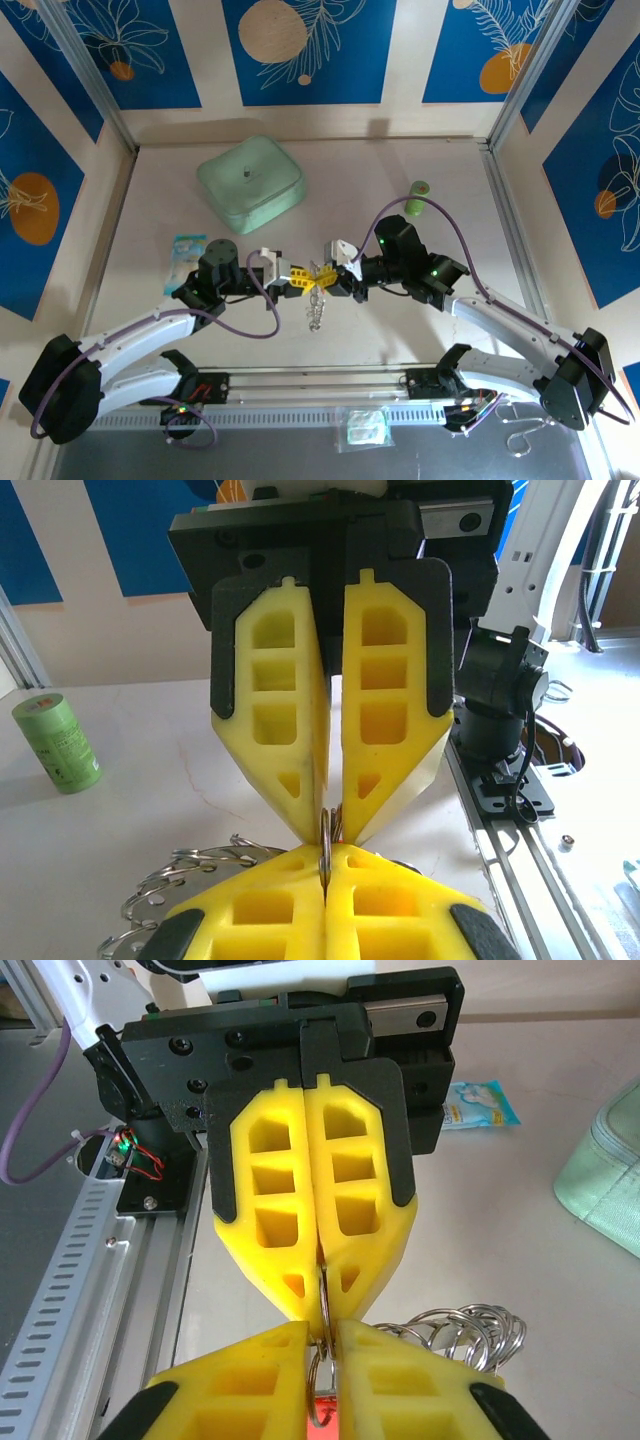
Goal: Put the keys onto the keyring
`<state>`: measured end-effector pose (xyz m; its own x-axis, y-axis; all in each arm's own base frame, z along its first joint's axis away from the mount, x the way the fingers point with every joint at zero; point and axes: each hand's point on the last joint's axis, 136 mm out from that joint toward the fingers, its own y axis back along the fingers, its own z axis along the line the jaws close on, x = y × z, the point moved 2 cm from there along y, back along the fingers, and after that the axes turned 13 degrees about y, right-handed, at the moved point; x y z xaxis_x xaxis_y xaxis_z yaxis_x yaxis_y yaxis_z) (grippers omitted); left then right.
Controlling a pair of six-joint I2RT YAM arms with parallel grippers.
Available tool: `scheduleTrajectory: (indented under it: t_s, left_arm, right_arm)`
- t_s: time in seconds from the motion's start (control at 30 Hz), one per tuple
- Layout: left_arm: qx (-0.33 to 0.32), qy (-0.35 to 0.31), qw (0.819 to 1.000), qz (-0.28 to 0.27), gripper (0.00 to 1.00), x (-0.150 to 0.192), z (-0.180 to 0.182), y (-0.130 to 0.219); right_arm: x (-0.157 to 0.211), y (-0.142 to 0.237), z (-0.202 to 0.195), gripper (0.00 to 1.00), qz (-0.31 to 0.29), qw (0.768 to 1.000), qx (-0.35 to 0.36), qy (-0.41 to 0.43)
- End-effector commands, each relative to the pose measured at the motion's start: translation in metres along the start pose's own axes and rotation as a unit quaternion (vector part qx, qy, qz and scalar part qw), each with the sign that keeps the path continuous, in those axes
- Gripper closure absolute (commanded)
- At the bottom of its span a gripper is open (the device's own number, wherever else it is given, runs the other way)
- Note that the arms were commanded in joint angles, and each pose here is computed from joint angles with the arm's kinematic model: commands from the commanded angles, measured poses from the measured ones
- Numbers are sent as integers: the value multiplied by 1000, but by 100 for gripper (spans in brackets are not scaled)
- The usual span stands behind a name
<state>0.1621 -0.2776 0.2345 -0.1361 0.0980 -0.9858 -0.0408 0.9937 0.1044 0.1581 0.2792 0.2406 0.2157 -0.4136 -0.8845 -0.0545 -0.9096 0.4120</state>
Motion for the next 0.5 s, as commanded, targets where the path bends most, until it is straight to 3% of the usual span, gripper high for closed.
scheduleTrajectory:
  t_s: [0.0, 0.13, 0.27, 0.33, 0.47]
  left_arm:
    - [26, -48, 998, -43, 100, -27, -10, 1]
    - [26, -47, 998, -45, 100, -27, -10, 1]
    - [-3, -33, 999, -34, 100, -22, -1, 0]
    - [-24, -31, 999, -13, 86, -16, 5, 1]
    - [-47, -26, 998, 30, 82, -4, 11, 2]
  right_arm:
    - [6, -3, 4, 91, 10, 1000, -11, -4]
    - [2, -3, 5, 100, 2, 1000, -16, 0]
    - [-1, -1, 4, 100, 3, 1000, -16, 11]
    - [0, 0, 2, 100, 16, 1000, -12, 15]
    - [5, 1, 3, 100, 48, 998, -21, 18]
